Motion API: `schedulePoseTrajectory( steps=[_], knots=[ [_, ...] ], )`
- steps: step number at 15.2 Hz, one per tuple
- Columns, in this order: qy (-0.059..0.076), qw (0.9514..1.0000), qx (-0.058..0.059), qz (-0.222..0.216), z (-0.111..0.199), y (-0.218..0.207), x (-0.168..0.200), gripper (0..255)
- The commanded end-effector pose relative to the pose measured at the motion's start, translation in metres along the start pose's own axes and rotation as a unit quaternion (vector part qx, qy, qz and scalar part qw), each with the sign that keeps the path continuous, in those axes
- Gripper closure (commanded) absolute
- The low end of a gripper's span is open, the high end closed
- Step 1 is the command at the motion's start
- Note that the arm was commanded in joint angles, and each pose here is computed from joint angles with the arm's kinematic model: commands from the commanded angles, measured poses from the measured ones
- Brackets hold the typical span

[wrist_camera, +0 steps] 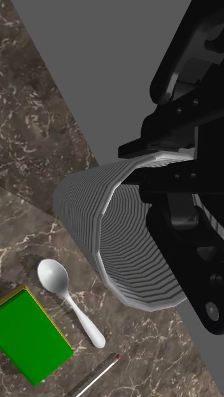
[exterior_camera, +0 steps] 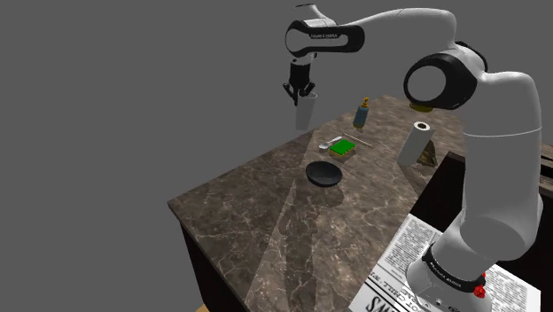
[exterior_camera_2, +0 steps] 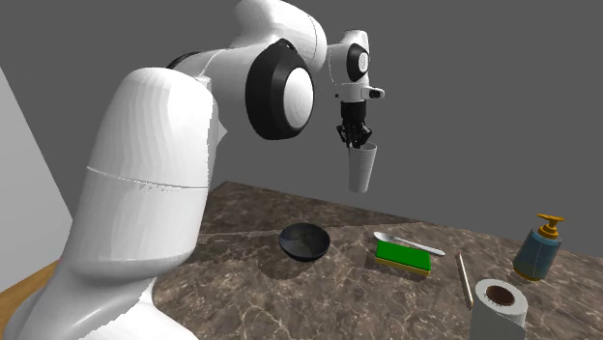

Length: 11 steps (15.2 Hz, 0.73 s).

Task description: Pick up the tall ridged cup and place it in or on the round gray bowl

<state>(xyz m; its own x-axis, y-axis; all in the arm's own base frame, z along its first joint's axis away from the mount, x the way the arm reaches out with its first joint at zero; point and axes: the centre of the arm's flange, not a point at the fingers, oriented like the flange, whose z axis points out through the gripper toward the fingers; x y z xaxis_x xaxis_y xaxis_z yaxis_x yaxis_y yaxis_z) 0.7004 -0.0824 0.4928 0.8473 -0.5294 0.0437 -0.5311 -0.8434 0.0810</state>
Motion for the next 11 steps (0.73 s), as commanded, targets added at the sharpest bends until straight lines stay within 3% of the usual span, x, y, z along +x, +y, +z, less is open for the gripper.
schedulePoseTrajectory(
  steps=[1, 11],
  knots=[
    [0.000, 1.0000, 0.000, 0.000, -0.007, 0.003, -0.019, 255],
    [0.000, 1.0000, 0.000, 0.000, -0.036, 0.021, -0.146, 255]
  ],
)
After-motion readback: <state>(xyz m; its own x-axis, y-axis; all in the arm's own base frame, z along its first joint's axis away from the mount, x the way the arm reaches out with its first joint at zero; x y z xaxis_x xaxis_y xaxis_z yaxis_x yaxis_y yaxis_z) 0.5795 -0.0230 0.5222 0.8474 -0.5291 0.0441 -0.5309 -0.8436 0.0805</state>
